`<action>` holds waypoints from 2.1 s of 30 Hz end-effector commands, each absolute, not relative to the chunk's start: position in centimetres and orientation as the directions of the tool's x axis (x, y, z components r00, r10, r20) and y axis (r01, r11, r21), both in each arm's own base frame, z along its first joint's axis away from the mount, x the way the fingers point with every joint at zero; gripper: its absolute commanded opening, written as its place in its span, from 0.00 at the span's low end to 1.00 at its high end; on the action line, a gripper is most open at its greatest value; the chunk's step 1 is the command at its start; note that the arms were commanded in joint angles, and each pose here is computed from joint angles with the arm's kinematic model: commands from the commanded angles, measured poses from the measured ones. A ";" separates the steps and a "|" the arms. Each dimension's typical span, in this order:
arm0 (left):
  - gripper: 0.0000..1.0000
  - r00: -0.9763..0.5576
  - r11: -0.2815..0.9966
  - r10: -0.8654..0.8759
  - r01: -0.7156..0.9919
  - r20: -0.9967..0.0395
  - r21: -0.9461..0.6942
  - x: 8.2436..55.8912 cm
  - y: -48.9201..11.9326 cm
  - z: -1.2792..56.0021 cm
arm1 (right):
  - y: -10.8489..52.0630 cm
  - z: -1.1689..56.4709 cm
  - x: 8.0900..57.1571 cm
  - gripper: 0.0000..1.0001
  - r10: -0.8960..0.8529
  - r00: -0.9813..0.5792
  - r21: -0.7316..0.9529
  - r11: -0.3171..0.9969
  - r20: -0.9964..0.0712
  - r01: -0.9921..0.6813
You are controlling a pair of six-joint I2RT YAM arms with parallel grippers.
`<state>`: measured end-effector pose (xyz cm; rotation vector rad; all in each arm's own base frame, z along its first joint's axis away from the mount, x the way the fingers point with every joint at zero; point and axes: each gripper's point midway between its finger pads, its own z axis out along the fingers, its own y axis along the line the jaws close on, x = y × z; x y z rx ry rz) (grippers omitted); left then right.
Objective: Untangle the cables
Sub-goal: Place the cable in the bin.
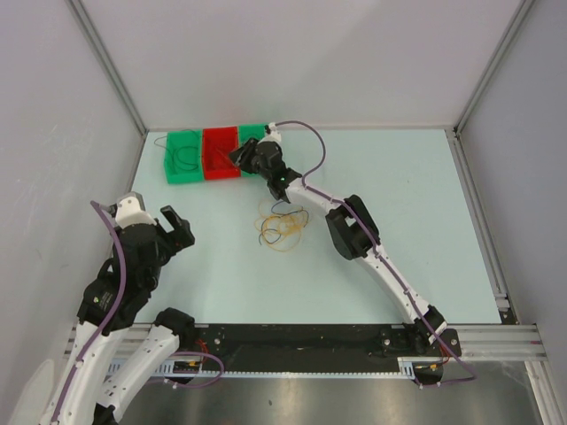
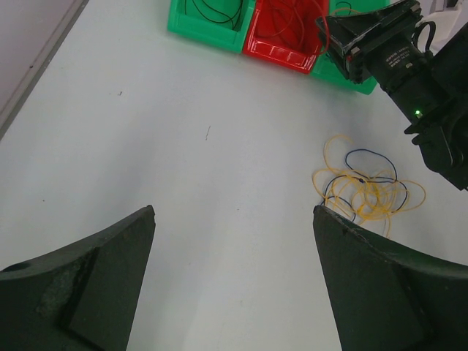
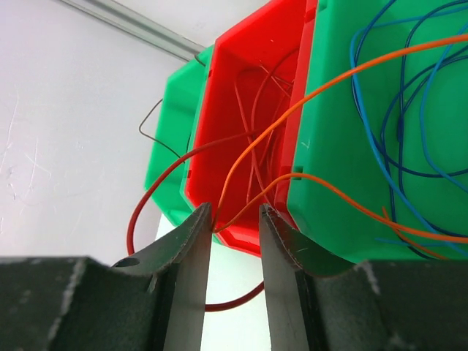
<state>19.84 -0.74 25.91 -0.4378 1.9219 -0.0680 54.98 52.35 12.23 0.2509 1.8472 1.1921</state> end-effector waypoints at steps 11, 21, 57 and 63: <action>0.94 -0.298 0.934 -0.327 -0.247 -0.897 -0.258 20.1 -0.9 26.6 | 53.1 15.8 56.2 0.39 0.654 -0.503 0.826 0.450 -0.564 -0.341; 0.93 -0.299 0.934 -0.326 -0.249 -0.897 -0.257 20.2 -0.9 26.6 | 53.2 16.1 56.2 0.22 0.665 -0.482 0.821 0.451 -0.570 -0.350; 0.93 -0.316 0.933 -0.322 -0.264 -0.893 -0.243 20.5 -0.7 26.2 | 47.1 15.9 58.8 0.00 0.546 -0.486 0.726 0.587 -0.682 -0.360; 0.93 -0.315 0.933 -0.322 -0.265 -0.893 -0.243 20.5 -0.7 26.2 | 47.3 13.8 58.6 0.01 0.482 -0.468 0.650 0.690 -0.741 -0.319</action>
